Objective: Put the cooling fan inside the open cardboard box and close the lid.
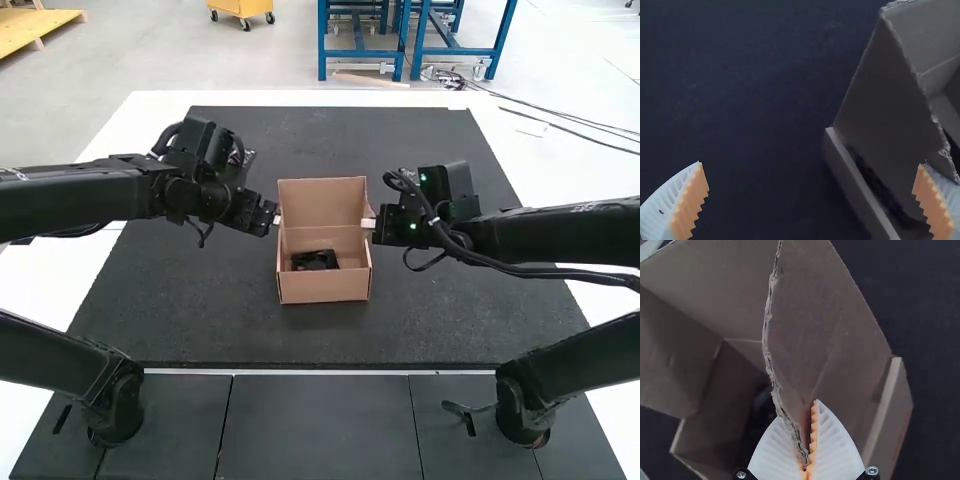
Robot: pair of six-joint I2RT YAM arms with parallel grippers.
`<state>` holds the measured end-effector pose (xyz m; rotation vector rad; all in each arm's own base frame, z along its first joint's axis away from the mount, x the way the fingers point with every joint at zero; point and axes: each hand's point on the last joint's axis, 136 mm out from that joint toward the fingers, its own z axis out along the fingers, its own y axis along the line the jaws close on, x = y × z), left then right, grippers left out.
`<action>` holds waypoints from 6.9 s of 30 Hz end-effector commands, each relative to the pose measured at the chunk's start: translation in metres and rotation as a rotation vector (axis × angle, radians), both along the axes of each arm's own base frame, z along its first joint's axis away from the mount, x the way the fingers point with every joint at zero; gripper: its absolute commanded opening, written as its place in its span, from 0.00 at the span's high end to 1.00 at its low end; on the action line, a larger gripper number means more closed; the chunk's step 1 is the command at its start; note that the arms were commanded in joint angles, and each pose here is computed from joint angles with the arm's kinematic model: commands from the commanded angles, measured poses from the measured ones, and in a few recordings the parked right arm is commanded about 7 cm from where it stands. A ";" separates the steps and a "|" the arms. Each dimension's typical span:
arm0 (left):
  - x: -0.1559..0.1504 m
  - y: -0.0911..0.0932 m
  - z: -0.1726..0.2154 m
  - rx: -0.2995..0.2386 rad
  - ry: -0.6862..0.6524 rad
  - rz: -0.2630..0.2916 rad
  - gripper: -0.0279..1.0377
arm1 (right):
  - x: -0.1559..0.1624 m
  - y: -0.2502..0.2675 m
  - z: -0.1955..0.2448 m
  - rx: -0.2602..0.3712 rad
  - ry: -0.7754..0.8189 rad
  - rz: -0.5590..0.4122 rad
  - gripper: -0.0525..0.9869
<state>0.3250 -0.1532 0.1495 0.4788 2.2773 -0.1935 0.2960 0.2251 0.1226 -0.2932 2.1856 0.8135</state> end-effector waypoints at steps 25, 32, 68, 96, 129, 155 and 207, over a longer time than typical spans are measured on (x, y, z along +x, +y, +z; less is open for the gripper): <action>-0.026 0.003 -0.009 -0.023 0.014 -0.035 0.07 | -0.042 0.004 -0.025 0.007 0.074 0.078 0.97; -0.031 -0.001 -0.013 -0.033 0.035 -0.061 0.07 | -0.045 0.002 -0.030 -0.010 0.076 0.082 0.97; -0.051 0.014 -0.015 0.023 0.059 -0.083 0.07 | -0.044 -0.011 -0.043 -0.121 0.008 0.083 0.97; 0.005 0.054 0.050 0.064 -0.169 0.148 0.07 | -0.011 -0.026 0.051 -0.225 -0.225 0.037 0.11; 0.037 -0.056 0.070 0.023 -0.146 -0.097 0.07 | -0.049 -0.062 0.125 -0.311 -0.122 0.050 0.09; -0.024 -0.067 -0.012 0.070 0.128 -0.206 0.06 | -0.060 -0.061 0.119 -0.315 -0.075 0.085 0.09; -0.032 -0.044 -0.016 0.158 -0.009 -0.149 0.06 | -0.061 -0.065 0.130 -0.286 -0.077 0.060 0.09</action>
